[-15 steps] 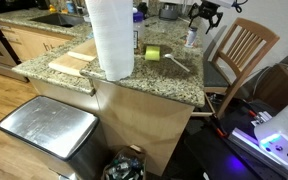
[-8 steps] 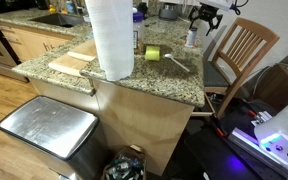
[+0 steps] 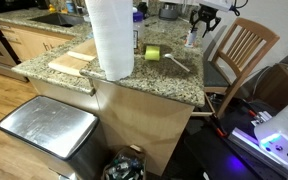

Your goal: Move the white bottle to the top of the paper towel roll

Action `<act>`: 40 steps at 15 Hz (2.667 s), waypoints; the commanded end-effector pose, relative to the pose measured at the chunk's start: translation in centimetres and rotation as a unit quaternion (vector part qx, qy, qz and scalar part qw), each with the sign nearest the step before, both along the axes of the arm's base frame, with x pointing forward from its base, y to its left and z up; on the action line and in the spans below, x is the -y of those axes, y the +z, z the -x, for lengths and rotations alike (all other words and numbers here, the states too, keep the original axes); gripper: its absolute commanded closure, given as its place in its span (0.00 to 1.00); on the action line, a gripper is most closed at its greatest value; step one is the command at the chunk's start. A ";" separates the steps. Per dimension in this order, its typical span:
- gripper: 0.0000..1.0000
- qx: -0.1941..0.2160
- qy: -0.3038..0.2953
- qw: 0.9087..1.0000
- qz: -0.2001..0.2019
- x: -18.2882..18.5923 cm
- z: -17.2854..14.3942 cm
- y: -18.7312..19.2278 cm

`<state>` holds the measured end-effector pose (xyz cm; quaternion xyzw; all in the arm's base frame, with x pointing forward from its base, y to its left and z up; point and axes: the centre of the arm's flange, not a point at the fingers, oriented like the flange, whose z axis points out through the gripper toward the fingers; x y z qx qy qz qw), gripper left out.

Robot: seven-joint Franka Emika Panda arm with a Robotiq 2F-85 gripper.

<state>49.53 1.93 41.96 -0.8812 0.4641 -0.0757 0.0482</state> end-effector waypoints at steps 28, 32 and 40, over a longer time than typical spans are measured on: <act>0.00 0.093 -0.006 0.996 0.005 1.2 -0.3 5.9; 0.00 0.093 -0.015 0.996 0.003 2.0 0.0 5.9; 0.00 0.080 -0.048 0.995 -0.033 2.9 -0.4 4.7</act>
